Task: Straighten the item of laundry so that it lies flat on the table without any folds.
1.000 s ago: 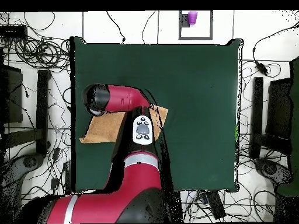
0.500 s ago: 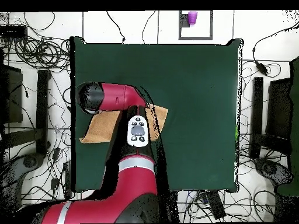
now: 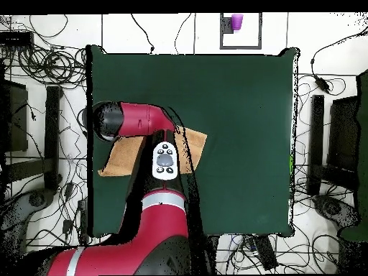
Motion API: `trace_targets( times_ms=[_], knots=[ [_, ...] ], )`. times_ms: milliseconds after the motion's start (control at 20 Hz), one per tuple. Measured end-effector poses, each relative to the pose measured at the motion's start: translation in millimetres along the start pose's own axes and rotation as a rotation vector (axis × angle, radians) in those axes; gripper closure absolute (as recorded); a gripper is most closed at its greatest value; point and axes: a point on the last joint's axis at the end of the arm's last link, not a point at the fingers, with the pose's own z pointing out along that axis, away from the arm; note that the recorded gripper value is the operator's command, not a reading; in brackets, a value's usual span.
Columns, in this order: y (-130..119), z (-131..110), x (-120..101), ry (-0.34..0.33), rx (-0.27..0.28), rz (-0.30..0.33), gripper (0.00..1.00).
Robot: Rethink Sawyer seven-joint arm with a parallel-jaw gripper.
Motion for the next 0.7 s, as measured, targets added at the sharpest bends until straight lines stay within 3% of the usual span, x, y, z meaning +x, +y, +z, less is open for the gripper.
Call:
trace_targets(
  times_ms=[350,700],
  knots=[
    [3,-2,11,0.064,0.019,0.010,0.00],
    [20,-26,29,0.114,0.019,0.003,0.00]
  ],
)
